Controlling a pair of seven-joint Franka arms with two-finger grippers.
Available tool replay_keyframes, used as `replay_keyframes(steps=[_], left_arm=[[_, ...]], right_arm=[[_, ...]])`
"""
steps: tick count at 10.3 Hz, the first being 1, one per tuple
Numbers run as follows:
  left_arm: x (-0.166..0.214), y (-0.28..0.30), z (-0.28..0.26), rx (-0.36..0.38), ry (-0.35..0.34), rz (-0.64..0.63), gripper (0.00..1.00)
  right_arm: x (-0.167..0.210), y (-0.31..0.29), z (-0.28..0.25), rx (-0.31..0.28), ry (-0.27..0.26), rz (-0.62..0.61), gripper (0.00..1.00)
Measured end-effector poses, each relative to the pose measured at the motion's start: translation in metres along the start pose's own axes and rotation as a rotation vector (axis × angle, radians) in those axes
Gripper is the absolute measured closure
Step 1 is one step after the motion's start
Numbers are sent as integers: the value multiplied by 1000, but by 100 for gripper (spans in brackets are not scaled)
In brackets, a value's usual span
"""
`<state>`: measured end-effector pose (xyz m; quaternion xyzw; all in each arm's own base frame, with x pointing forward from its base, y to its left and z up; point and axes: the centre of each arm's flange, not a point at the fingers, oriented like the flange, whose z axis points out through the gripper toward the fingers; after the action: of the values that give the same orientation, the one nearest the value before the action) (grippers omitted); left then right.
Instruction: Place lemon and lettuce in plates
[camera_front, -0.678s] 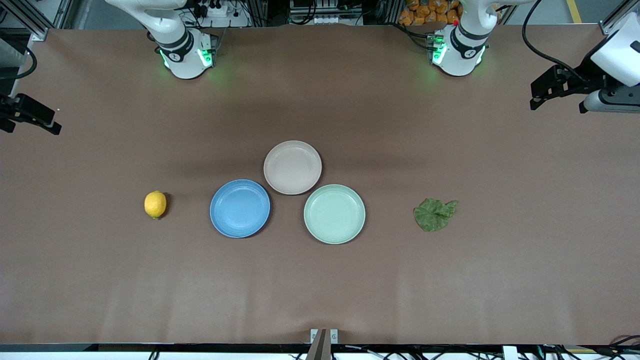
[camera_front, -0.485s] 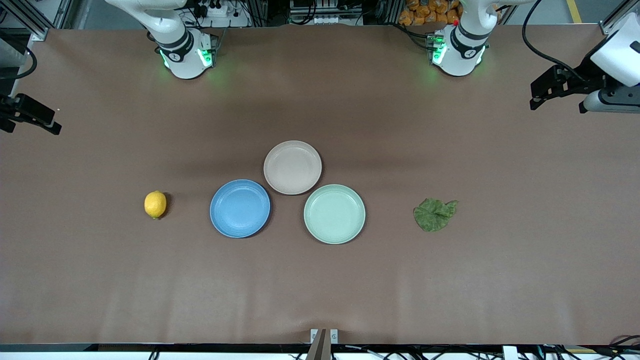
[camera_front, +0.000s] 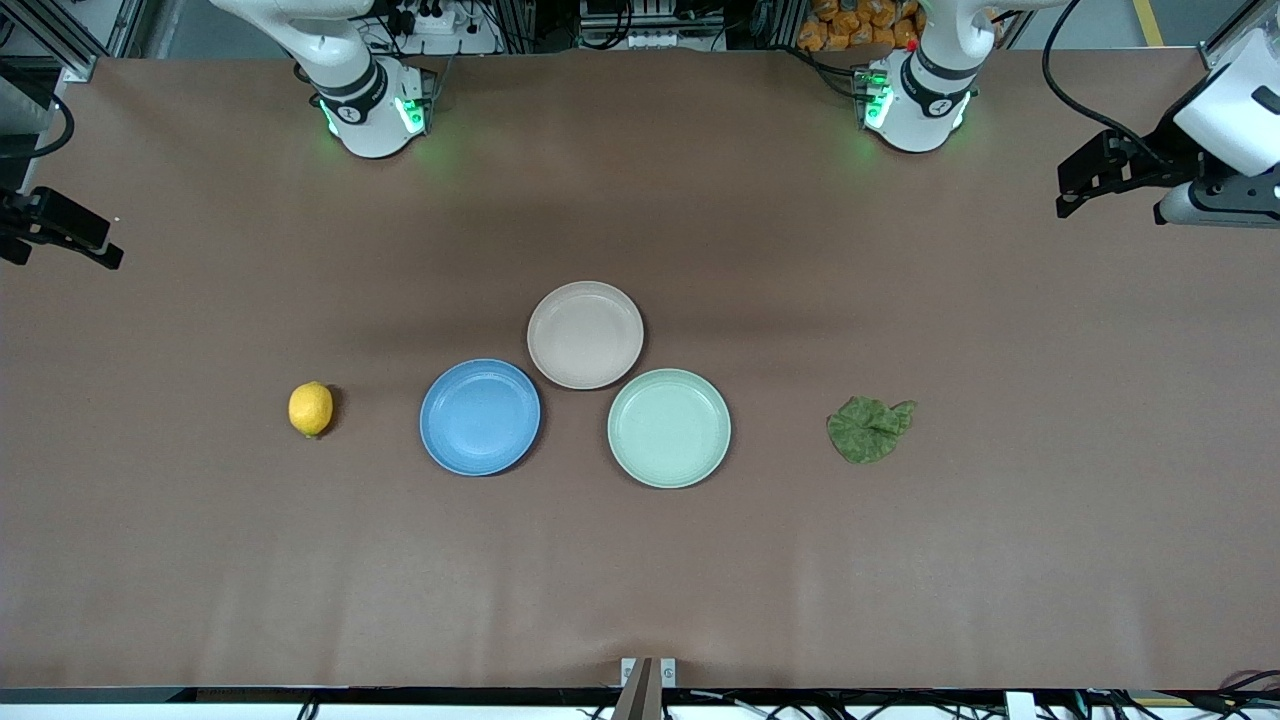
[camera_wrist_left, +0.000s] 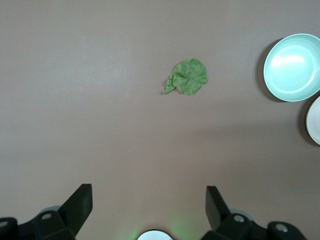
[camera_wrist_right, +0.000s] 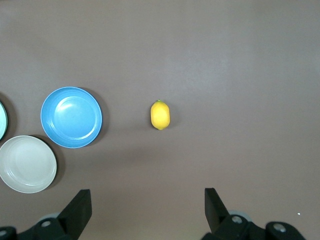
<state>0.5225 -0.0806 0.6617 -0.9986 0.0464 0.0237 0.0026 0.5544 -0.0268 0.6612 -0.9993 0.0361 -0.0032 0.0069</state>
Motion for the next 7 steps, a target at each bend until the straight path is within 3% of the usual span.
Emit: replay_keyframes(steps=[3,7], left_arm=[[5,10,41,5,-68,16,0],[16,22,110,5,-86,19,0]], right_arm=[[0,0,0,0,-1,0,0],[-1,0,3,0,-18,0,0]])
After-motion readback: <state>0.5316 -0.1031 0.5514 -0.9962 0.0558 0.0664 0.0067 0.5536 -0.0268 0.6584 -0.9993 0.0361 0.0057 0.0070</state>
